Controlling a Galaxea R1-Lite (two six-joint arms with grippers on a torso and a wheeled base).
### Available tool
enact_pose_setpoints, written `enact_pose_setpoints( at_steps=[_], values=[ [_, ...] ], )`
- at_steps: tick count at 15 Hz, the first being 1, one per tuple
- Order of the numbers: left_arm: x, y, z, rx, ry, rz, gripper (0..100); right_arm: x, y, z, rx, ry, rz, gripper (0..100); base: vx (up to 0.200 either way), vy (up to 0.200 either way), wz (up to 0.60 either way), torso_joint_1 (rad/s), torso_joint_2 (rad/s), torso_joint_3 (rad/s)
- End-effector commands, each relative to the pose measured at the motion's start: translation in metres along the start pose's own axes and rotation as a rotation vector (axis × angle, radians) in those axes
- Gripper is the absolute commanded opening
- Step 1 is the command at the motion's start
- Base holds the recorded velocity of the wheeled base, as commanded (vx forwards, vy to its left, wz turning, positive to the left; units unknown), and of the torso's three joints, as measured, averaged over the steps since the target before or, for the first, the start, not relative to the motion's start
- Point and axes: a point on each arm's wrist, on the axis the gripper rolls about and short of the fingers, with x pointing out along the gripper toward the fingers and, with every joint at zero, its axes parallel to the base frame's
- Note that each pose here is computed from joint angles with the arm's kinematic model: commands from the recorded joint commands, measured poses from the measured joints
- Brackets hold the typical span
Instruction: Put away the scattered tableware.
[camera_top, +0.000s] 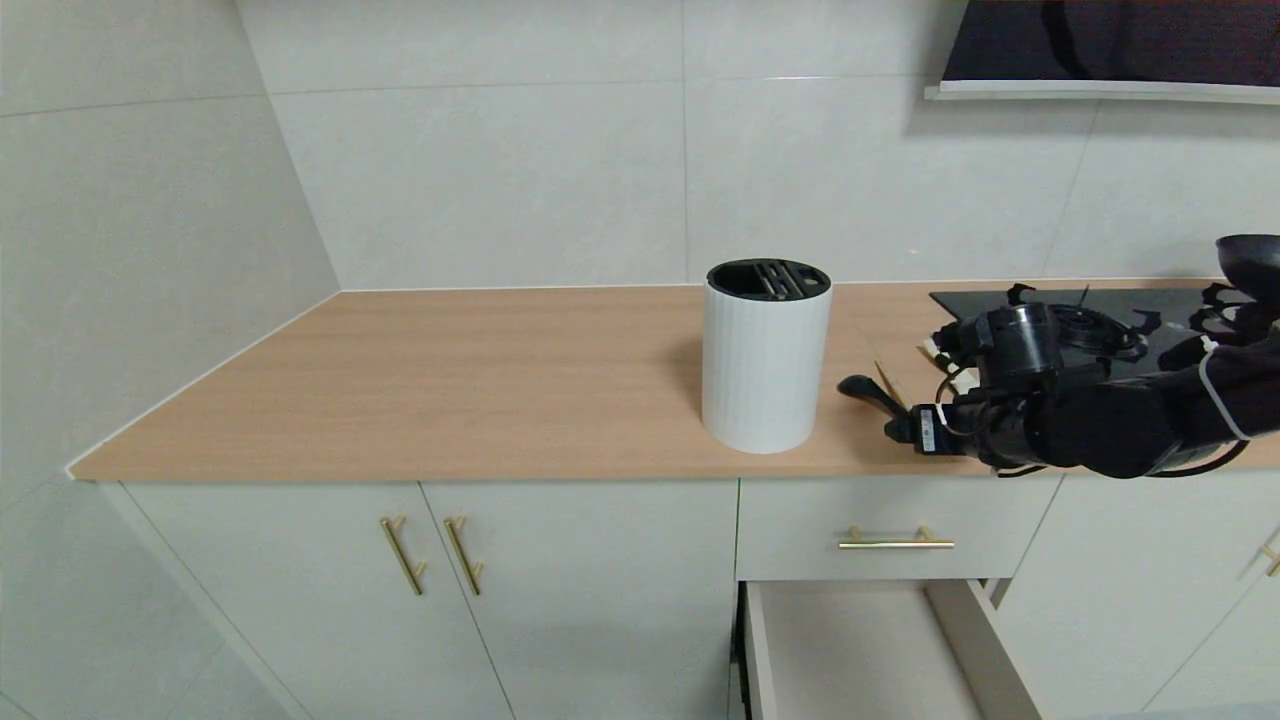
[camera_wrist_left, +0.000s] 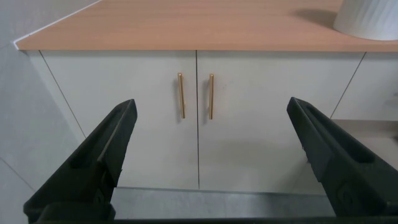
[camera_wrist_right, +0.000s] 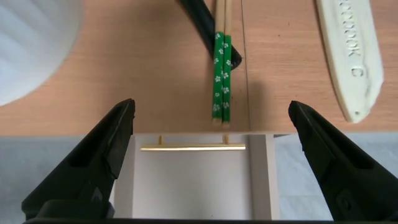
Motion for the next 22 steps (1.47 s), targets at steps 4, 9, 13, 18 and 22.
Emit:
enact_pose_setpoints(
  at_steps=[4,9,13,18,22],
  values=[
    [0.0,0.0,0.0,0.0,0.001,0.001,100,0.016,-0.003,-0.005,0.007,0.007,-0.014,100,0.0,0.0,0.0,0.0,0.0,0.0],
    [0.0,0.0,0.0,0.0,0.001,0.001,100,0.022,-0.004,-0.007,0.01,0.012,-0.02,0,0.0,0.0,0.0,0.0,0.0,0.0],
    [0.0,0.0,0.0,0.0,0.001,0.001,100,0.023,-0.004,-0.008,0.01,0.015,-0.02,0,0.0,0.0,0.0,0.0,0.0,0.0],
    [0.0,0.0,0.0,0.0,0.001,0.001,100,0.02,-0.005,-0.005,0.014,0.004,-0.019,0,0.0,0.0,0.0,0.0,0.0,0.0],
    [0.0,0.0,0.0,0.0,0.001,0.001,100,0.001,-0.008,0.006,0.031,-0.038,-0.011,0,0.0,0.0,0.0,0.0,0.0,0.0]
  ],
)
